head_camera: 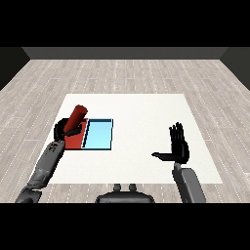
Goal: Pick the red can and put it in the red box
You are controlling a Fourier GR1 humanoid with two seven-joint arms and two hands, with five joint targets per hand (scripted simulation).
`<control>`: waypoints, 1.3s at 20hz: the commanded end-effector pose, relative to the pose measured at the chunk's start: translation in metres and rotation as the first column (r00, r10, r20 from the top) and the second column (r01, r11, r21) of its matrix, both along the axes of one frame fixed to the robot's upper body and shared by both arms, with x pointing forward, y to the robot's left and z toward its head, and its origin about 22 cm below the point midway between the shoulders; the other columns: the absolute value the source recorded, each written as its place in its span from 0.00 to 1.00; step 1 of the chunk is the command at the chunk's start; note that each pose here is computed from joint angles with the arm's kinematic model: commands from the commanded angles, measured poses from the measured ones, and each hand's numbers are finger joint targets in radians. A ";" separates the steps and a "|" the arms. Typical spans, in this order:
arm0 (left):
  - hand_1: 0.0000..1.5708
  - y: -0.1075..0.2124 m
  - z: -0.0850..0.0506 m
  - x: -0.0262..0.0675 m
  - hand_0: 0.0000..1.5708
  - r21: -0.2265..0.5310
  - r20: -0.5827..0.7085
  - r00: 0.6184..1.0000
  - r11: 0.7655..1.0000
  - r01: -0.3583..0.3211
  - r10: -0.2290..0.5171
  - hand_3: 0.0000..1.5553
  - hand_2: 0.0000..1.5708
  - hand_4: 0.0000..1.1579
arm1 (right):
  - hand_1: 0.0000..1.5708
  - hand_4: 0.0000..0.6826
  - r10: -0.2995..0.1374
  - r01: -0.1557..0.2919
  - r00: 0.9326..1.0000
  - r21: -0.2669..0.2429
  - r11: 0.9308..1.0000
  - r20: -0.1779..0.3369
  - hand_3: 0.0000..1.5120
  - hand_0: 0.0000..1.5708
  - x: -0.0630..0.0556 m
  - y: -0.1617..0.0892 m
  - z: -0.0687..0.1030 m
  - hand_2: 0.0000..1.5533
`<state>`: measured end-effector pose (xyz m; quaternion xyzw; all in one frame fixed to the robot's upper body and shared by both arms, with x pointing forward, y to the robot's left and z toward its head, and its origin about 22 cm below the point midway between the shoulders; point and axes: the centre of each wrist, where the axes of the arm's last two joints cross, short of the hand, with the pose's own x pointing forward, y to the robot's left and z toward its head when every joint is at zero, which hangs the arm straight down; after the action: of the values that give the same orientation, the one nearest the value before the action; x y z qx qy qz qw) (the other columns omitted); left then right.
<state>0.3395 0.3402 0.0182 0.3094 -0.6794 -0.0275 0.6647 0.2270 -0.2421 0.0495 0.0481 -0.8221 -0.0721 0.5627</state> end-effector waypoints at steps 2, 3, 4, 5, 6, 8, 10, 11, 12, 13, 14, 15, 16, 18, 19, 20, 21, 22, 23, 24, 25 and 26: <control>1.00 0.047 -0.020 -0.0052 1.00 0.100 -0.228 0.963 0.987 -0.128 0.147 0.92 0.97 0.88 | 0.00 0.00 -0.001 0.001 1.000 0.021 1.000 -0.006 0.00 0.00 0.004 0.008 -0.018 0.00; 1.00 0.050 -0.035 -0.0080 1.00 0.132 -0.280 0.946 0.982 -0.134 0.167 0.91 0.97 0.87 | 0.00 0.00 -0.014 0.014 1.000 0.012 1.000 0.001 0.00 0.00 0.001 -0.001 -0.011 0.00; 0.96 0.057 -0.039 -0.0115 0.96 0.134 -0.317 0.924 0.975 -0.179 0.214 0.88 0.91 0.84 | 0.00 0.00 -0.001 0.000 1.000 0.034 0.999 0.008 0.00 0.00 0.012 0.004 -0.014 0.00; 0.78 0.050 -0.039 -0.0010 0.78 0.165 -0.344 0.916 0.974 -0.155 0.204 0.69 0.73 0.80 | 0.00 0.00 -0.013 0.013 1.000 0.016 1.000 -0.003 0.00 0.00 0.000 0.002 -0.020 0.00; 0.60 0.067 -0.048 -0.0161 0.60 0.178 -0.377 0.895 0.967 -0.183 0.239 0.43 0.54 0.77 | 0.00 0.00 -0.001 0.001 1.000 0.018 1.000 -0.003 0.00 0.00 0.017 -0.006 -0.014 0.00; 0.40 0.053 -0.047 -0.0009 0.40 0.163 -0.426 0.875 0.971 -0.177 0.231 0.00 0.38 0.67 | 0.00 0.00 -0.037 0.037 0.999 -0.030 0.999 -0.009 0.00 0.00 0.019 -0.021 -0.013 0.00; 0.00 0.046 -0.070 -0.0118 0.00 0.180 -0.482 0.839 0.966 -0.187 0.252 0.00 0.21 0.61 | 0.00 0.00 -0.013 0.013 1.000 -0.007 1.000 -0.011 0.00 0.00 0.025 0.005 -0.033 0.00; 0.61 0.047 -0.074 -0.0148 0.61 0.180 -0.499 0.838 0.972 -0.150 0.221 0.00 0.58 0.63 | 0.00 0.00 -0.034 0.034 0.999 -0.004 0.999 0.005 0.00 0.00 0.033 0.009 -0.025 0.00; 0.59 0.054 -0.083 -0.0272 0.59 0.154 -0.524 0.820 0.972 -0.175 0.230 0.00 0.56 0.62 | 0.00 0.00 -0.014 0.014 1.000 -0.010 1.000 -0.011 0.00 0.00 0.028 0.006 -0.019 0.00; 0.71 0.053 -0.075 -0.0180 0.71 0.158 -0.531 0.826 0.980 -0.124 0.190 0.00 0.66 0.56 | 0.00 0.00 -0.032 0.032 0.999 -0.009 0.999 0.001 0.00 0.00 0.030 0.006 -0.037 0.00; 0.56 0.053 -0.083 -0.0243 0.56 0.125 -0.512 0.848 0.988 -0.087 0.139 0.50 0.59 0.45 | 0.00 0.00 -0.016 0.016 1.000 -0.014 1.000 -0.011 0.00 0.00 0.027 0.016 -0.027 0.00; 0.16 0.051 -0.074 -0.0149 0.16 0.130 -0.566 0.818 0.991 -0.039 0.107 0.32 0.36 0.55 | 0.00 0.00 -0.028 0.028 0.999 0.004 1.000 -0.017 0.00 0.00 0.033 0.012 -0.036 0.00; 0.00 0.050 -0.081 -0.0200 0.00 0.142 -0.612 0.784 0.990 -0.021 0.105 0.00 0.00 0.48 | 0.00 0.00 -0.030 0.030 1.000 -0.022 0.999 0.003 0.00 0.00 0.032 0.001 -0.029 0.00; 0.00 0.053 -0.084 -0.0233 0.00 0.186 -0.639 0.761 0.983 0.010 0.113 0.00 0.00 0.00 | 0.00 0.00 -0.015 0.015 1.000 -0.009 1.000 0.021 0.00 0.00 0.033 0.004 -0.035 0.00; 0.00 0.069 -0.071 -0.0221 0.00 0.177 -0.614 0.775 0.983 -0.050 0.150 0.00 0.00 0.00 | 0.00 0.00 -0.018 0.018 1.000 0.014 1.000 0.018 0.00 0.00 0.034 0.013 -0.039 0.00; 0.00 0.065 -0.065 -0.0129 0.00 0.192 -0.597 0.781 0.978 -0.083 0.183 0.00 0.00 0.00 | 0.00 0.00 -0.009 0.008 0.999 0.020 1.000 0.034 0.00 0.00 0.036 0.007 -0.033 0.00; 0.00 0.063 -0.073 -0.0194 0.00 0.148 -0.543 0.819 0.981 -0.127 0.188 0.00 0.00 0.00 | 0.00 0.00 -0.028 0.028 1.000 0.013 1.000 0.009 0.00 0.00 0.031 -0.002 -0.041 0.00; 0.00 0.069 -0.072 -0.0231 0.00 0.100 -0.471 0.865 0.984 -0.144 0.175 0.00 0.00 0.00 | 0.00 0.00 -0.001 0.001 1.000 0.008 1.000 0.023 0.00 0.00 0.036 0.011 -0.035 0.00; 0.00 0.054 -0.057 -0.0015 0.00 -0.010 -0.381 0.917 0.991 -0.134 0.120 0.00 0.00 0.00 | 0.00 0.00 0.004 -0.004 1.000 0.005 1.000 0.015 0.00 0.00 0.037 0.001 -0.030 0.00; 0.00 0.059 -0.055 -0.0034 0.00 -0.090 -0.268 0.956 0.986 -0.144 0.115 0.00 0.00 0.00 | 0.00 0.00 -0.001 0.001 0.999 0.007 1.000 0.032 0.00 0.00 0.033 0.000 -0.035 0.00; 0.00 0.045 -0.045 0.0113 0.00 -0.192 -0.140 0.988 0.977 -0.092 0.065 0.00 0.00 0.00 | 0.00 0.00 0.020 -0.020 1.000 0.014 1.000 0.019 0.00 0.00 0.031 0.006 -0.037 0.00; 0.00 0.048 -0.040 0.0125 0.00 -0.232 -0.078 0.995 0.969 -0.085 0.068 0.00 0.00 0.00 | 0.00 0.00 0.013 -0.014 0.999 0.043 0.999 0.031 0.00 0.00 0.031 0.006 -0.032 0.00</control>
<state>0.3364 0.3945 -0.0399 0.3133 -0.5373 -0.0230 0.7827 0.2599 -0.2372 0.0153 0.0535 -0.8273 -0.0775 0.5538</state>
